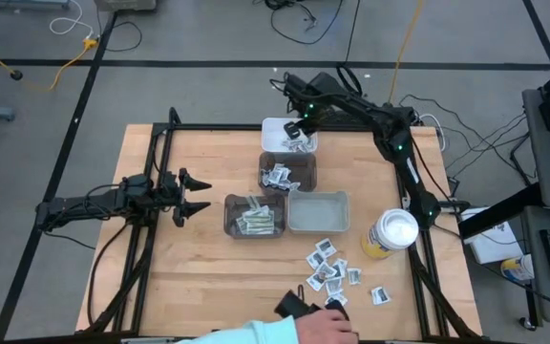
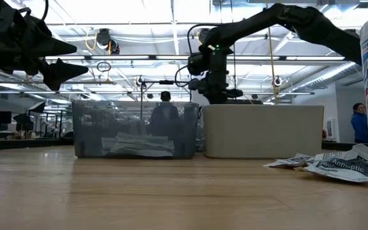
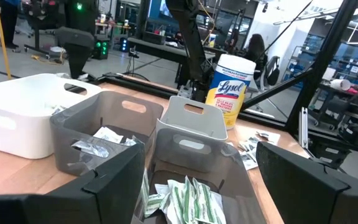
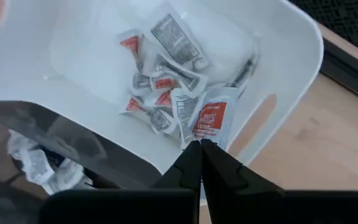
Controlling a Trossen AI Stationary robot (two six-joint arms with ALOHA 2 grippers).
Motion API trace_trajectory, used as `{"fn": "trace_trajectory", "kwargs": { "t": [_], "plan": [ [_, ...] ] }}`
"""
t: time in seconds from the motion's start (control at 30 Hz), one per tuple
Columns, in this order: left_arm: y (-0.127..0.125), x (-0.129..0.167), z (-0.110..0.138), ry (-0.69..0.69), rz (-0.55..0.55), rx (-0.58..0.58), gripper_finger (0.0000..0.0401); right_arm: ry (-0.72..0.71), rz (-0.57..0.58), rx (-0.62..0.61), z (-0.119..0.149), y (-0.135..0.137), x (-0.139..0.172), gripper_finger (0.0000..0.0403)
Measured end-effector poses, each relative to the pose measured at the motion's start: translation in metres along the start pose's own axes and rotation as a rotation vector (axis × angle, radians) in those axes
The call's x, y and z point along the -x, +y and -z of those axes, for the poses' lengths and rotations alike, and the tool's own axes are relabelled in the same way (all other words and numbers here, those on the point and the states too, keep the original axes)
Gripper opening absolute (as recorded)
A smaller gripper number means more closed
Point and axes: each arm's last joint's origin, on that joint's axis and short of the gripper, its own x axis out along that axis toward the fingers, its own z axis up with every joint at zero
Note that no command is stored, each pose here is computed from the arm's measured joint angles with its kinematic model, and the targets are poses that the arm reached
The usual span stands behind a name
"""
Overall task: Pick & Place First Aid Supplies
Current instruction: Put the white ointment pack into the white bin
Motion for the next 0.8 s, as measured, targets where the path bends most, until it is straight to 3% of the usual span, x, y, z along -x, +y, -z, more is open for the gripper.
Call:
{"fn": "trace_trajectory", "kwargs": {
  "t": [0.2, 0.63, 0.8],
  "plan": [
    [0.000, 0.000, 0.000, 0.000, 0.000, 0.000, 0.0310, -0.003, 0.002, 0.014, -0.001, 0.001, -0.005, 0.0000],
    [0.000, 0.000, 0.000, 0.000, 0.000, 0.000, 0.0310, -0.079, -0.026, 0.137, -0.003, 0.016, -0.058, 0.0000],
    [0.000, 0.000, 0.000, 0.000, 0.000, 0.000, 0.0310, -0.094, -0.027, 0.136, -0.004, 0.017, -0.061, 0.0023]
  ]
}}
